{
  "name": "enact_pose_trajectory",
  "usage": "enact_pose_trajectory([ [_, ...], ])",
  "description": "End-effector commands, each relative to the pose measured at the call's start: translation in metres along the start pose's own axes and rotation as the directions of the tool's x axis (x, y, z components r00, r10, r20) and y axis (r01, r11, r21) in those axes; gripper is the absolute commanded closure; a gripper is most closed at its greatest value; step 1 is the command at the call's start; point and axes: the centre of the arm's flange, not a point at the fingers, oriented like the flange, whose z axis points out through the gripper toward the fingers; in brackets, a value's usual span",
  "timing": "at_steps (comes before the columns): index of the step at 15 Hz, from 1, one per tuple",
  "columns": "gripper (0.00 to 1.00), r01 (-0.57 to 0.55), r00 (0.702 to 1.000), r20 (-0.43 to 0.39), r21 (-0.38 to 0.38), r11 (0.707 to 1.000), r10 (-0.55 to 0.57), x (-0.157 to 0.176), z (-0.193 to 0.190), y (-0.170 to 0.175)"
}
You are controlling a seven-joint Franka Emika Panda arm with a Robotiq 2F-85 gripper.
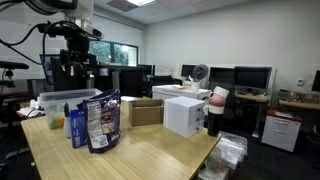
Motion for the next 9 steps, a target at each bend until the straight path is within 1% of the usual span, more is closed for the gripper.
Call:
enact_pose_trajectory([
  [1,0.00,0.001,1.000,0.006,0.001,1.000,-0.001,-0.0001,0.0010,-0.0005],
  [9,0.00,0.003,1.000,0.014,0.002,1.000,-0.003,0.0004,0.0026,-0.0011],
])
